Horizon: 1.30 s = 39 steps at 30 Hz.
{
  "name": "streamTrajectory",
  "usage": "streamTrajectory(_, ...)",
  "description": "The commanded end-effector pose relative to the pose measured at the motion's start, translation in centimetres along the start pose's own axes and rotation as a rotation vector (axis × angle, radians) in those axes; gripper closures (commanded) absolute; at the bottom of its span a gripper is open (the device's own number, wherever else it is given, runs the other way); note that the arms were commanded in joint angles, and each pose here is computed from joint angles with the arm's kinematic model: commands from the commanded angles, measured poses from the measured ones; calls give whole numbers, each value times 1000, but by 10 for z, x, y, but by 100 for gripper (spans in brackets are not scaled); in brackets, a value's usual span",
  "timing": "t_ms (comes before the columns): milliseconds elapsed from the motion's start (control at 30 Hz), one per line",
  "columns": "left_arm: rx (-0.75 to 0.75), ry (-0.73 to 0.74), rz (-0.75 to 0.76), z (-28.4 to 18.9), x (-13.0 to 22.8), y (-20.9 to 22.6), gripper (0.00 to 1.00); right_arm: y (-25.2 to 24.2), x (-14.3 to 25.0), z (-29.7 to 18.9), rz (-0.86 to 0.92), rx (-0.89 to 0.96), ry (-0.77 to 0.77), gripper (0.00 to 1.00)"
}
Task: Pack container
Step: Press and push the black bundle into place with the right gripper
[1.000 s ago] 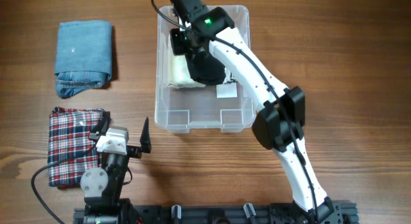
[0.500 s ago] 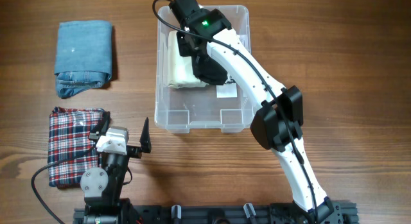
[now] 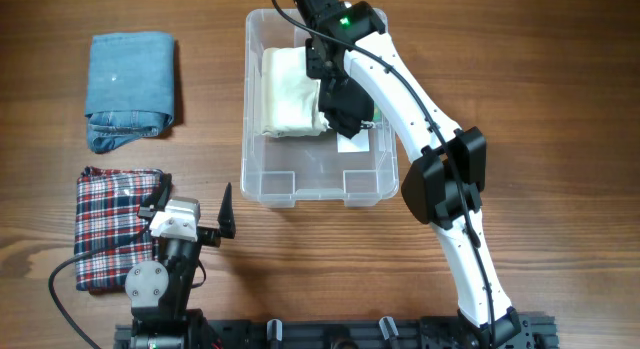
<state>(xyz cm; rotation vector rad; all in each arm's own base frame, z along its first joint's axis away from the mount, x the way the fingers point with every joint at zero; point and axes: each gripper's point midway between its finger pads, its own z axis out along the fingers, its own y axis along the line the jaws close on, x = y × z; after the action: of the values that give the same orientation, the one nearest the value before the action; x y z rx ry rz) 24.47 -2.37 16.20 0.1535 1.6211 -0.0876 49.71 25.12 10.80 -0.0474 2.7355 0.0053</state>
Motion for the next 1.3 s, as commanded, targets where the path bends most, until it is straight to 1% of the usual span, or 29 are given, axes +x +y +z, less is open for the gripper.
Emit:
streamTrajectory(0,-14,1,11,0,1,3,0,-5,0,-5,-23,-27,21,96)
streamTrajectory(67,-14,1,11,0,1,3,0,9,6,-20,-32,-101,42,96)
streamTrajectory(167,-15,1,11,0,1,3,0,29,17,-32,-100,-200,81,95)
streamTrajectory(233,-14,1,11,0,1,3,0,37,25,-33,-128,-236,111,95)
streamTrajectory(300,-14,1,11,0,1,3,0,40,35,-28,-139,-233,143,94)
streamTrajectory(433,-14,1,11,0,1,3,0,38,54,-9,-165,-210,202,94)
streamTrajectory(500,-14,1,11,0,1,3,0,29,66,3,-169,-165,239,95)
streamTrajectory(600,-14,1,11,0,1,3,0,-8,72,18,-140,34,237,96)
streamTrajectory(633,-14,1,11,0,1,3,0,-13,71,18,-142,56,233,96)
streamTrajectory(767,-14,1,11,0,1,3,0,-9,60,6,-144,36,196,96)
streamTrajectory(933,-14,1,11,0,1,3,0,6,26,-41,-113,-69,62,95)
streamTrajectory(1033,-14,1,11,0,1,3,0,5,6,-65,-92,-86,-28,92)
streamTrajectory(1133,-14,1,11,0,1,3,0,-6,-13,-73,-36,-73,-94,91)
streamTrajectory(1267,-14,1,11,0,1,3,0,-20,-30,-69,29,-79,-134,91)
